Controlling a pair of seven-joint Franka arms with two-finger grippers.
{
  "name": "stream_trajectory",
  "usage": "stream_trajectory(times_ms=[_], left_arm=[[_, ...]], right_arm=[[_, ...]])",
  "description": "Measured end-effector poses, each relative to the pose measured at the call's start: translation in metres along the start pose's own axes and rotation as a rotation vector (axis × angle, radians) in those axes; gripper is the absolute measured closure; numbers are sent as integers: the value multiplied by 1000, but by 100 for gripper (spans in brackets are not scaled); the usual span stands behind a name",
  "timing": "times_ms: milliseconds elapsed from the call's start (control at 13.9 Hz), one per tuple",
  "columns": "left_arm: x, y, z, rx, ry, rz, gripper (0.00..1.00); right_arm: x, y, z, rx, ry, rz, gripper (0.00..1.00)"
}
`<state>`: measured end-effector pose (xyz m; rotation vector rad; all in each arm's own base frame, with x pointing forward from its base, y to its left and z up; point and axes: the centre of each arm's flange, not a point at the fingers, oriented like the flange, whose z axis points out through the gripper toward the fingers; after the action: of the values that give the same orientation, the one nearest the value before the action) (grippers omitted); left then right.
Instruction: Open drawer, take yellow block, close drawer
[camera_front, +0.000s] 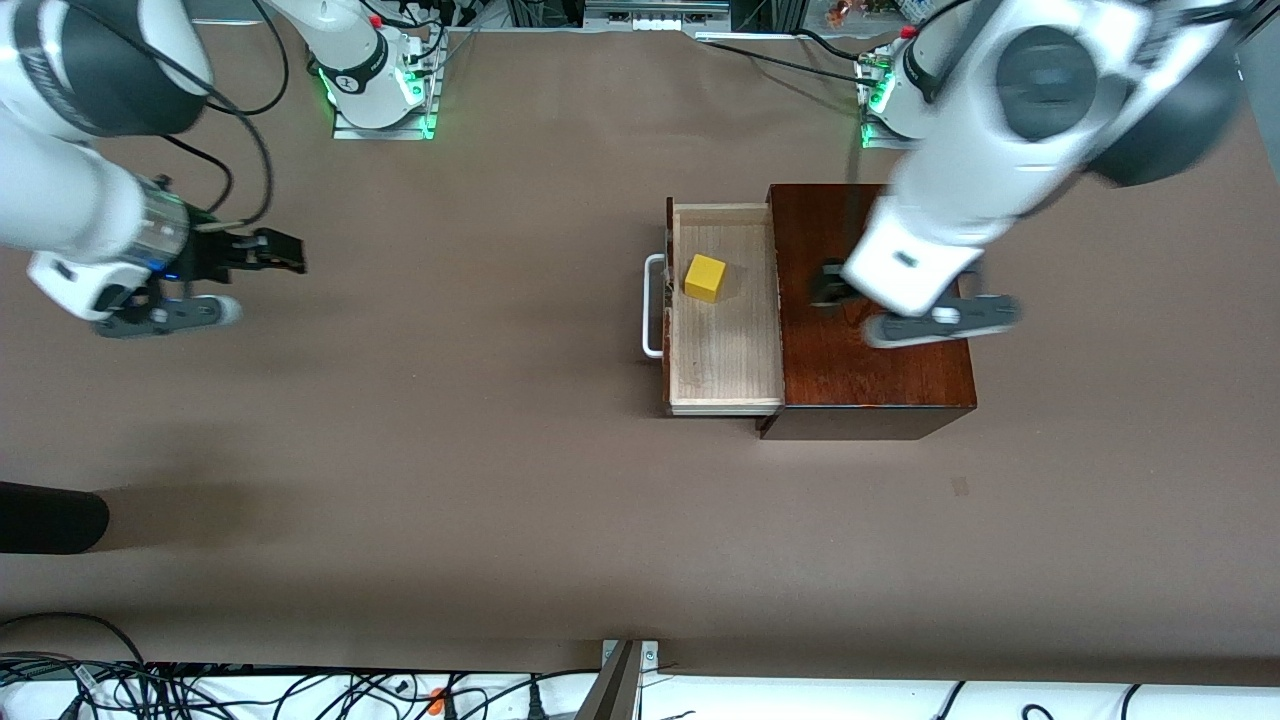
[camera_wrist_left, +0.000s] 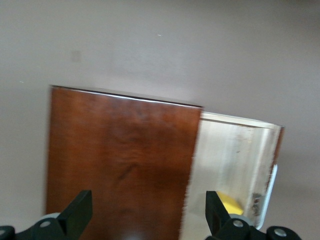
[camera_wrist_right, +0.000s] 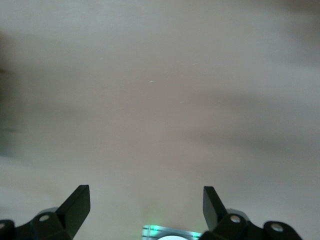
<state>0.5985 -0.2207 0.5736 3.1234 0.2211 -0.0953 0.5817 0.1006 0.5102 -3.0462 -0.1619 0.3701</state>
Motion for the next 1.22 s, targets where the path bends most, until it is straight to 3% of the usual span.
stream_trajectory(times_ms=[216, 431, 791, 934, 1222], left_arm=[[6, -72, -25, -7, -6, 44, 0], [0, -123, -33, 7, -9, 103, 0], [0, -162, -27, 13, -28, 175, 0], [1, -164, -23, 14, -34, 197, 0], [1, -164, -21, 13, -34, 223, 0]], right_arm=[[5, -35, 10, 24, -2, 161, 0], [0, -102, 25, -3, -8, 337, 0], [-14, -211, 54, -7, 39, 572, 0], [-23, -263, 66, 44, 53, 710, 0], [-26, -335, 77, 182, 35, 1036, 0]])
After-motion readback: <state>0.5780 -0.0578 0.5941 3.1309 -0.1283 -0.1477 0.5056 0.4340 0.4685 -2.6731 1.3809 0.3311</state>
